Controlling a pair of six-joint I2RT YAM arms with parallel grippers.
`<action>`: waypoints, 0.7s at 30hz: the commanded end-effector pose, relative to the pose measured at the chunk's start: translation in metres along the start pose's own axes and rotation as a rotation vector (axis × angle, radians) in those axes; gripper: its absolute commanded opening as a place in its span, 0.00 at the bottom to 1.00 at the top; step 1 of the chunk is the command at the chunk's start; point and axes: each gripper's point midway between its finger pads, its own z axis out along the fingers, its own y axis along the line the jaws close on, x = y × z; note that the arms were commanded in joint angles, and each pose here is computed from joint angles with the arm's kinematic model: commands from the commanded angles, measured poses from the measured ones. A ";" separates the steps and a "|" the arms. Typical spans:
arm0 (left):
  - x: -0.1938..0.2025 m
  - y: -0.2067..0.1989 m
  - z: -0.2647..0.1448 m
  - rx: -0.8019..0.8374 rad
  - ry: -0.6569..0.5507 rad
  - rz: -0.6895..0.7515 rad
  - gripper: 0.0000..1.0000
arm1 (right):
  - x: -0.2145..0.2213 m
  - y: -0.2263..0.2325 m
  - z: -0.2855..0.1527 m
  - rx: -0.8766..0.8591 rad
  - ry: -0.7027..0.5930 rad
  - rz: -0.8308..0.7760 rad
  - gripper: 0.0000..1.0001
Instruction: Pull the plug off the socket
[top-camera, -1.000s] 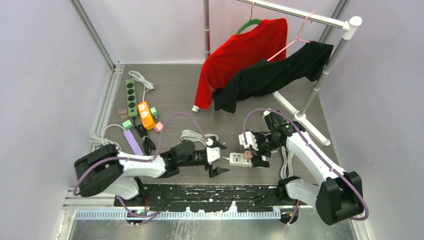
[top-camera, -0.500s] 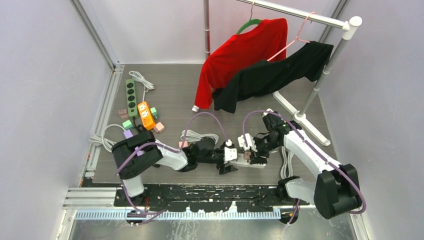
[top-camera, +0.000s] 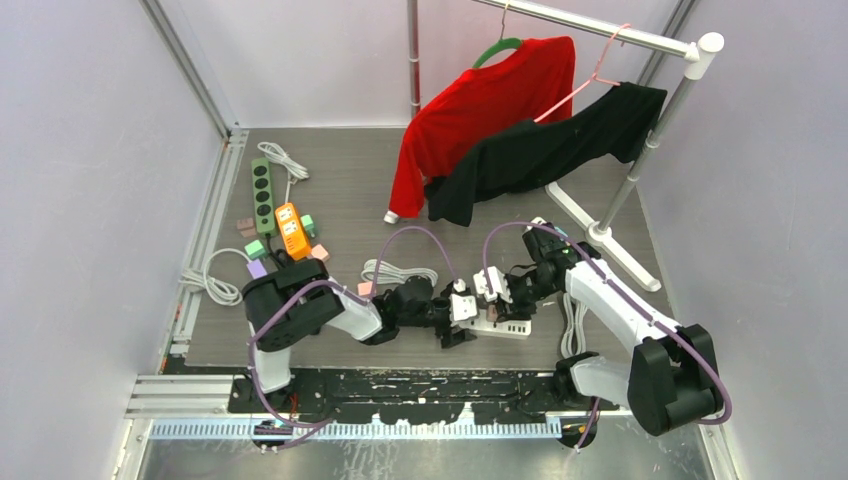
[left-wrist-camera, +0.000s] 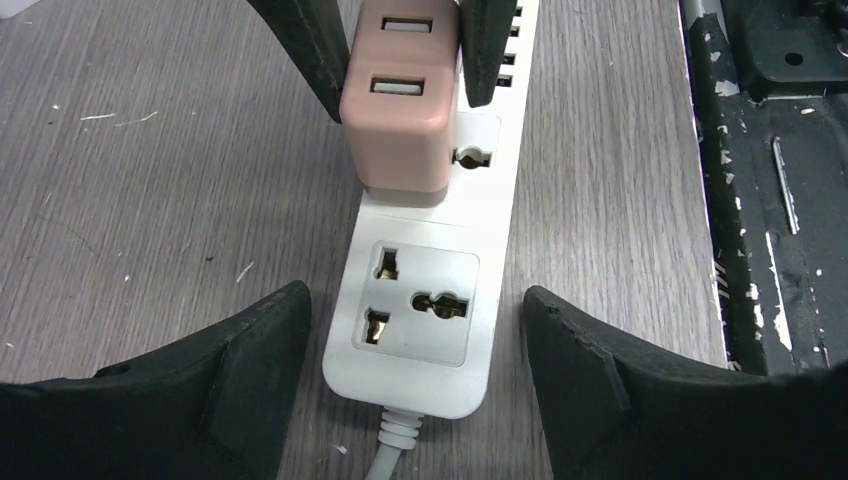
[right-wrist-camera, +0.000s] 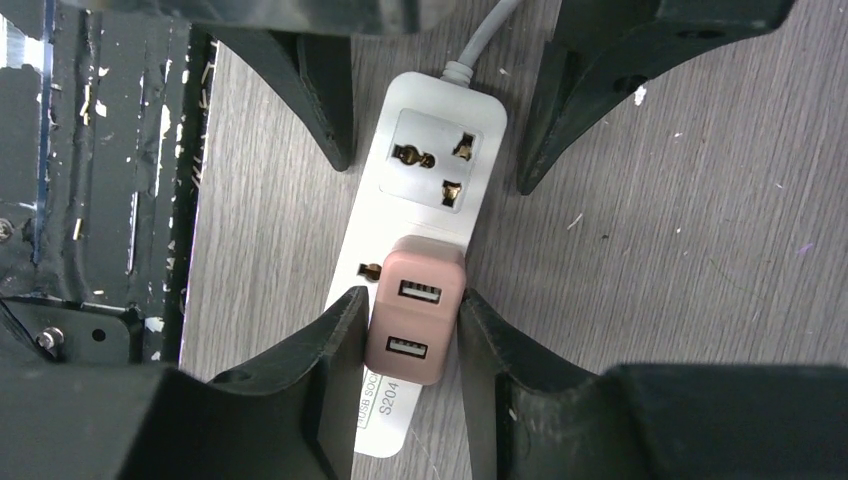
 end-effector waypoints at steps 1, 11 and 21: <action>-0.016 0.009 0.005 -0.028 -0.068 0.018 0.76 | -0.004 0.003 0.002 -0.013 -0.016 -0.013 0.32; 0.001 0.001 0.004 -0.009 -0.038 -0.057 0.04 | -0.004 -0.014 0.002 0.046 0.006 0.044 0.08; 0.017 0.004 -0.001 -0.059 0.017 -0.127 0.00 | -0.034 0.011 0.011 -0.085 -0.107 -0.040 0.01</action>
